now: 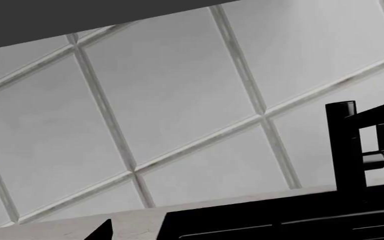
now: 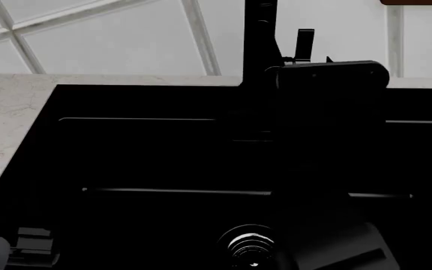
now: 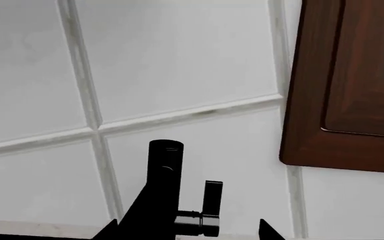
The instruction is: Turn the sink spout to the right.
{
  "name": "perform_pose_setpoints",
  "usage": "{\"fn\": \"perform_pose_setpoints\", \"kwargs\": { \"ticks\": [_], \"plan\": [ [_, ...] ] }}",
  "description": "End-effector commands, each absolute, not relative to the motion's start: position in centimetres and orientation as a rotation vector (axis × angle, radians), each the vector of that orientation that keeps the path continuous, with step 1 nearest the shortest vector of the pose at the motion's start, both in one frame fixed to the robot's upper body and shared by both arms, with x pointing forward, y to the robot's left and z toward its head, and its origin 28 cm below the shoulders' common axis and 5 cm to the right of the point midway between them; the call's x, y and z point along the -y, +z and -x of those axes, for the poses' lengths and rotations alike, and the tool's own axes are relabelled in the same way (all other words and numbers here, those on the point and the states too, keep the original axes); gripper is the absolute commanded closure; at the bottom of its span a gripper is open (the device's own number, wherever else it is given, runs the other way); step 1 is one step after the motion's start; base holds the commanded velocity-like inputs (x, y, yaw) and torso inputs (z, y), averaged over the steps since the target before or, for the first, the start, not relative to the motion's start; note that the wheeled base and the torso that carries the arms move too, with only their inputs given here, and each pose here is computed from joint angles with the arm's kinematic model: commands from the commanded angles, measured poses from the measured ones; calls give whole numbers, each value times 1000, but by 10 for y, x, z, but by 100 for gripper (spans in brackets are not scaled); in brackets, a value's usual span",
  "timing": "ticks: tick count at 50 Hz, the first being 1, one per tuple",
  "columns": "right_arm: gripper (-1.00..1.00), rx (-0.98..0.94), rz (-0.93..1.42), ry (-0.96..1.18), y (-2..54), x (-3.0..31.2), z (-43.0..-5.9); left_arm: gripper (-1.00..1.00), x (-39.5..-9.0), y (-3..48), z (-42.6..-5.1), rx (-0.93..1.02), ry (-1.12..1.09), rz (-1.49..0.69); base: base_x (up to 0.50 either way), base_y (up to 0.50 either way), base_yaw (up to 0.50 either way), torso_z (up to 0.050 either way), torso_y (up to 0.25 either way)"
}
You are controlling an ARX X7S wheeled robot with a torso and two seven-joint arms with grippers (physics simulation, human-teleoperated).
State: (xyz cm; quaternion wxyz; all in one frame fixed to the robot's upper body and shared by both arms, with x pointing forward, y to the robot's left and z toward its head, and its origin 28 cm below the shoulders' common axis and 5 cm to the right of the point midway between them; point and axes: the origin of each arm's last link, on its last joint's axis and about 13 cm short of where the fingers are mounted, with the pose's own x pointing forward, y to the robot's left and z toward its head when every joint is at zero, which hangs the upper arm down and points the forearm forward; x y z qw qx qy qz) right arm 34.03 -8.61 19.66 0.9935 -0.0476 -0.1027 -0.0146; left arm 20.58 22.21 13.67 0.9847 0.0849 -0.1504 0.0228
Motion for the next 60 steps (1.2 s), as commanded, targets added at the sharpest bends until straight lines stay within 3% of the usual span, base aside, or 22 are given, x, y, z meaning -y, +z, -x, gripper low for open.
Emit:
{"fn": "perform_pose_setpoints", "kwargs": {
  "ticks": [1,60],
  "plan": [
    [-100,214,95,-62,199,93,-340,-100,-222,136,-206,302,44,-173,0,0,0,0,0],
    [-100,200,116,-190,208,125,-348,-100,-222,136,-206,302,40,-176,0,0,0,0,0]
  ]
}}
